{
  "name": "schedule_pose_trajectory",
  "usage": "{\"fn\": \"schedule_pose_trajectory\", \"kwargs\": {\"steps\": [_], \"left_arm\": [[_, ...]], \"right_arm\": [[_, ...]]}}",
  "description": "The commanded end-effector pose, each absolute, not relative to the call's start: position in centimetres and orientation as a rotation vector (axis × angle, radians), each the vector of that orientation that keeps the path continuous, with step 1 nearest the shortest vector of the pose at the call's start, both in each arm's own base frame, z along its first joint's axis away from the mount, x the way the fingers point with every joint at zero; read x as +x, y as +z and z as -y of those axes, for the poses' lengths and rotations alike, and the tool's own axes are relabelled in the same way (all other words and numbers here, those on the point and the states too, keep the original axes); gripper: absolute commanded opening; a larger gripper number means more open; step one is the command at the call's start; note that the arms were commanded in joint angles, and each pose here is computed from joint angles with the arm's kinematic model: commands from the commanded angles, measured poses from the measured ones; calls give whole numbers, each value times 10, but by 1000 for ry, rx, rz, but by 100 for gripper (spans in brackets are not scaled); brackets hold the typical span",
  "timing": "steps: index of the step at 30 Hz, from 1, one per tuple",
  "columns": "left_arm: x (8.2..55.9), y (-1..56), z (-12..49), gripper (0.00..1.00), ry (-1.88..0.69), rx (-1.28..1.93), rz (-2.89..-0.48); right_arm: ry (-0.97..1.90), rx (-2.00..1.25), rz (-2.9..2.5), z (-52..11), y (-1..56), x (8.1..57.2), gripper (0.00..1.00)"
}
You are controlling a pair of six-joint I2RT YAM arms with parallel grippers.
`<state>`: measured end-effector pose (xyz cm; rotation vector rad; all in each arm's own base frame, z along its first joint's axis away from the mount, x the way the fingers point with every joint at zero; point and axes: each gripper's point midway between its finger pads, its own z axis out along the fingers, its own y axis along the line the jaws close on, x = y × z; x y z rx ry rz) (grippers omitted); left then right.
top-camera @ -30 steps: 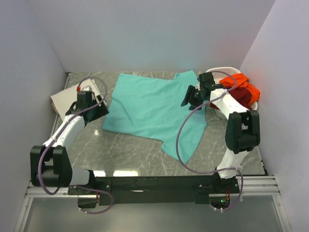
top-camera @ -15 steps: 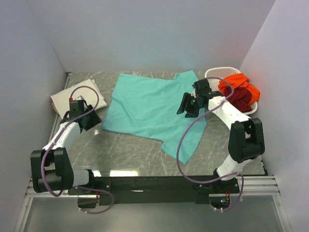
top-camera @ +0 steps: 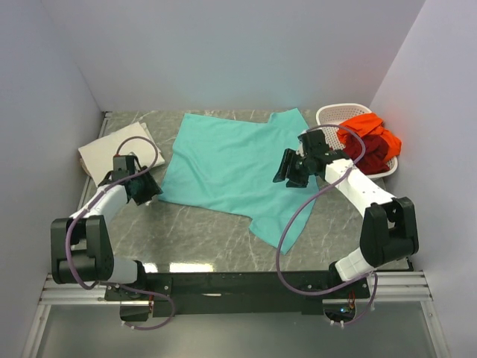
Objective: Fold and stack the t-shirts
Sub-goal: Fold the tshirt
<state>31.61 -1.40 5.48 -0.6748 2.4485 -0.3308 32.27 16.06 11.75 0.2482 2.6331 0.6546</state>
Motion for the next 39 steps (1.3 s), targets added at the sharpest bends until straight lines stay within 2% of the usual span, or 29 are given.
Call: {"fn": "schedule_pose_trajectory", "kwargs": {"steps": [1, 8, 11, 23, 26, 29, 33, 36, 39], "left_arm": [[321, 57, 20, 54, -323, -622, -2463], [318, 50, 31, 53, -292, -587, -2501], [317, 46, 28, 47, -269, -599, -2511], [317, 32, 24, 42, -219, -625, -2554], [318, 32, 26, 38, -241, -627, -2550], [318, 30, 29, 31, -258, -623, -2559], [316, 31, 30, 11, -258, -614, -2559], [314, 31, 30, 3, -254, -614, -2564], [313, 30, 29, 1, -245, -604, -2578]], "right_arm": [[659, 237, -2564, -160, 133, 322, 60], [660, 239, -2569, -158, 128, 314, 60], [667, 240, -2563, -158, 129, 313, 60], [690, 231, -2549, -157, 130, 302, 60], [678, 214, -2557, -156, 130, 300, 60], [664, 199, -2555, -155, 135, 302, 60], [665, 191, -2536, -155, 145, 304, 60], [656, 190, -2522, -153, 151, 302, 60], [627, 207, -2516, -147, 150, 297, 60]]}}
